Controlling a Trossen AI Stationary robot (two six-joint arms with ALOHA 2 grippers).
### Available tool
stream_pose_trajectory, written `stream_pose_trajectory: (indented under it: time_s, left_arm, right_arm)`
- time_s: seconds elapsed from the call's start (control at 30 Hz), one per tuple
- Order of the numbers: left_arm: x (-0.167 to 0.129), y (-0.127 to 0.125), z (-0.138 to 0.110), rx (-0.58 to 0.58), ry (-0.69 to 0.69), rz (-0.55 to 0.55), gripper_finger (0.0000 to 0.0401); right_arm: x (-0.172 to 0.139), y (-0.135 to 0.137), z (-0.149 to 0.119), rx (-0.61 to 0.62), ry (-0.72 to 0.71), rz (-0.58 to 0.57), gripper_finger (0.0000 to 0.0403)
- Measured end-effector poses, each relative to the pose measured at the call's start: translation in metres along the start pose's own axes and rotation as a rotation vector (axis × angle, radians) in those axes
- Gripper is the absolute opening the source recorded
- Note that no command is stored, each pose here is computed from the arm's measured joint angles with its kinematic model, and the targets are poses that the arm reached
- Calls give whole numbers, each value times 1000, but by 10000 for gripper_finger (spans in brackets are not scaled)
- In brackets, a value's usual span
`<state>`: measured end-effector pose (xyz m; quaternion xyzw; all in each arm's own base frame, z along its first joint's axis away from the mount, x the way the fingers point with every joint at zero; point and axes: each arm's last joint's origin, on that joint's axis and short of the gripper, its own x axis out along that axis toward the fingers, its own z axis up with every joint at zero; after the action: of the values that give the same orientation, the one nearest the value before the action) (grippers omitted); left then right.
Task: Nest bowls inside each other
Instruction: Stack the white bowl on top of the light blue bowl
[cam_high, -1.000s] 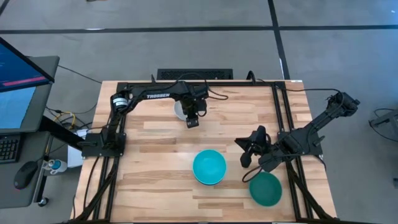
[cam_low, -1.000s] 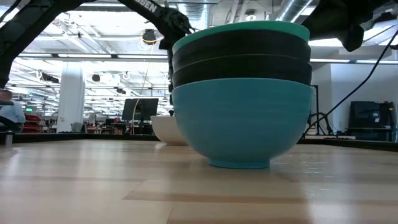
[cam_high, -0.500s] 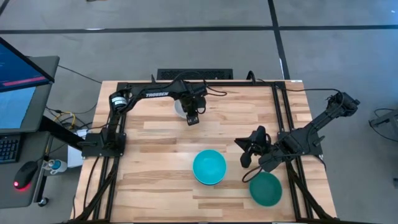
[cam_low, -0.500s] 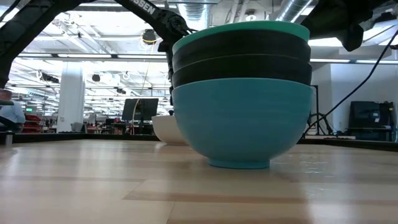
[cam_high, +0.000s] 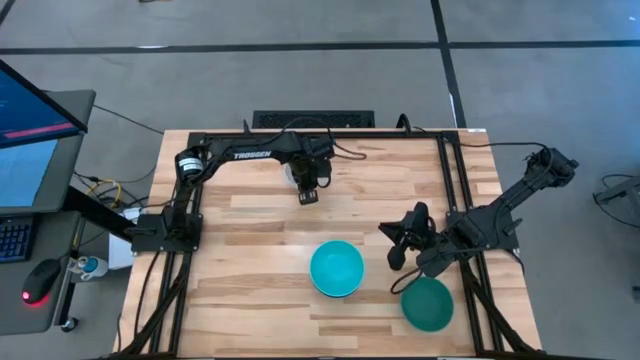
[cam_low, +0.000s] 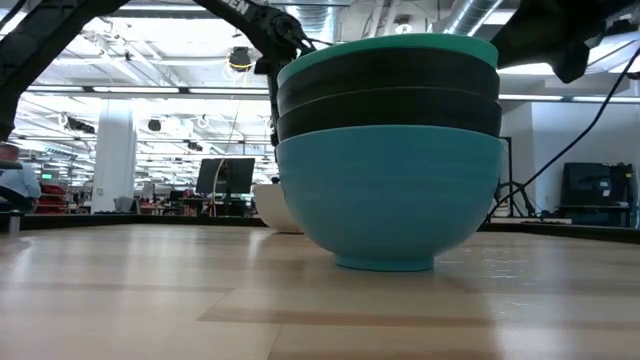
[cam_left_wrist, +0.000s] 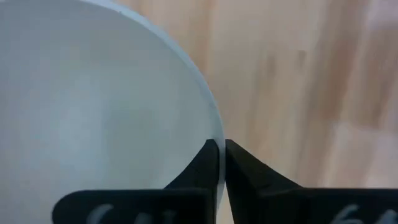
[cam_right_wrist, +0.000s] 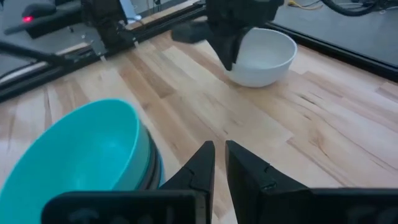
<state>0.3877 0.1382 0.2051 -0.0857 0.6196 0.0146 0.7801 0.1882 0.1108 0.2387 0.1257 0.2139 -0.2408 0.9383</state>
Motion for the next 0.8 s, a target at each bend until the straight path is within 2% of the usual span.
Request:
stream_pose_trajectory:
  time_s: [0.2, 0.57, 0.8]
  left_arm:
    - [-27, -31, 0, 87, 4, -38, 1]
    - [-102, -86, -8, 100, -224, -61, 0]
    - [-124, -137, -13, 122, -343, -127, 0]
  right_arm:
    - [-10, 2, -9, -10, 27, 27, 61]
    - [-29, 7, -23, 8, 61, 88, 61]
    - [-30, 5, -25, 7, 70, 76, 61]
